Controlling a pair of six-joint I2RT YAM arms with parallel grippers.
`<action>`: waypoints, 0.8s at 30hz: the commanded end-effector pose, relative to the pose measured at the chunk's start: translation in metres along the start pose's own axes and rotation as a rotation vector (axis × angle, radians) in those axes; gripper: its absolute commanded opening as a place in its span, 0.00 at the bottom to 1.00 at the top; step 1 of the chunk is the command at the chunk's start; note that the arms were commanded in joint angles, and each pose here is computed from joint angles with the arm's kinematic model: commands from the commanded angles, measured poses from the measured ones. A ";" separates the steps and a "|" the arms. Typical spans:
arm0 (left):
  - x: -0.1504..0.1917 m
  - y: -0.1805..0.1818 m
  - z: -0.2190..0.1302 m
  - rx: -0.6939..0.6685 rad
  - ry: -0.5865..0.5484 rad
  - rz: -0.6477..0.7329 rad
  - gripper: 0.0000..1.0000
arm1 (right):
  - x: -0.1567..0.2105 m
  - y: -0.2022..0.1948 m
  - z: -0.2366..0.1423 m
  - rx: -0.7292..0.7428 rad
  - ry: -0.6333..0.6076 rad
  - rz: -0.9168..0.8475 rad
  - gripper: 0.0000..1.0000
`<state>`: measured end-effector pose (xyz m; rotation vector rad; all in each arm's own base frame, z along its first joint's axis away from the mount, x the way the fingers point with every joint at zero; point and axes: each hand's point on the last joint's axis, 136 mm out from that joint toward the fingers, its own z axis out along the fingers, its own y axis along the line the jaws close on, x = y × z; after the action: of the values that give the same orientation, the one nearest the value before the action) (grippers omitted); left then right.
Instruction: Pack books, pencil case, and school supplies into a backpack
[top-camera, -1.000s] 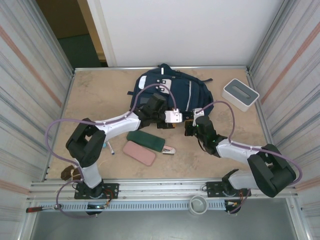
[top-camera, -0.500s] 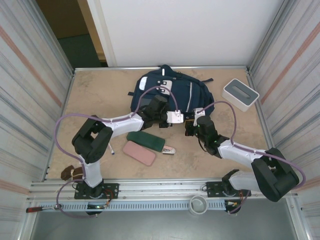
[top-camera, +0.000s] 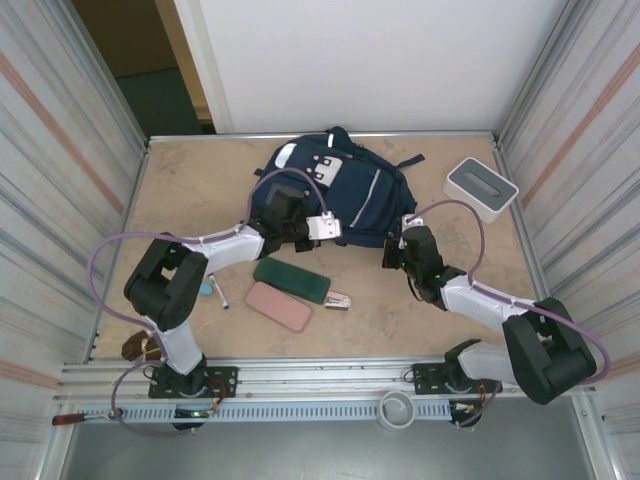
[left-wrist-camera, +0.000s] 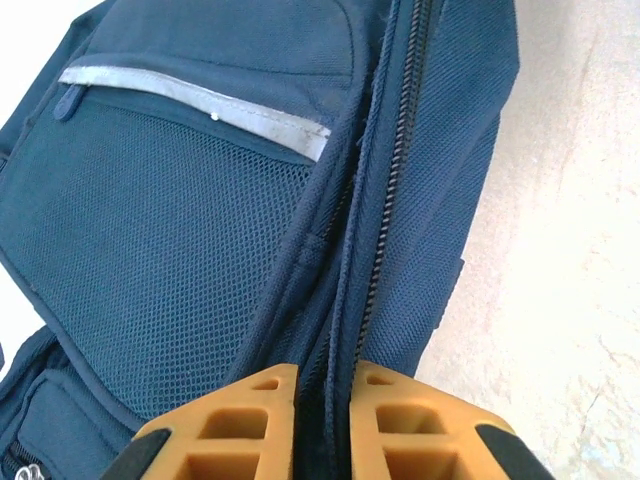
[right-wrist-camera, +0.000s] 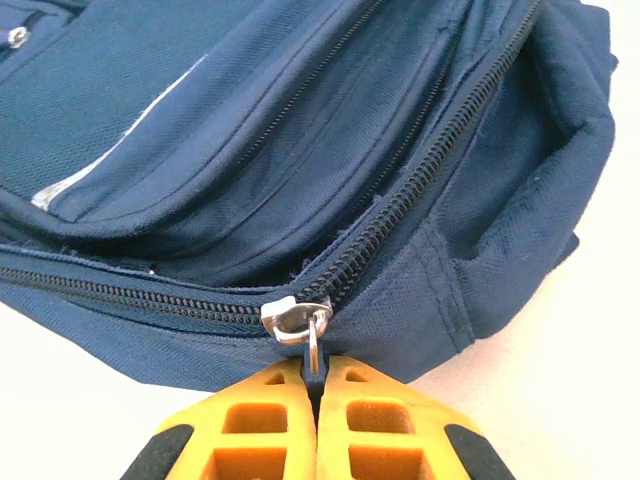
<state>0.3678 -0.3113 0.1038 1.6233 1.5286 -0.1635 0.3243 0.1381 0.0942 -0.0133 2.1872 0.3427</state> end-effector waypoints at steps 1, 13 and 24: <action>0.000 0.035 -0.023 -0.120 0.008 -0.009 0.01 | -0.011 0.005 -0.002 0.011 -0.023 -0.009 0.00; -0.058 -0.015 -0.004 0.017 -0.090 0.064 0.52 | -0.035 0.064 -0.006 -0.154 -0.081 0.008 0.00; -0.067 -0.018 0.017 0.000 -0.104 0.075 0.24 | -0.036 0.068 -0.015 -0.168 -0.093 -0.003 0.00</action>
<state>0.3347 -0.3704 0.1164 1.6840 1.4074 -0.2210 0.3188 0.1900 0.1163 -0.1181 2.1556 0.4572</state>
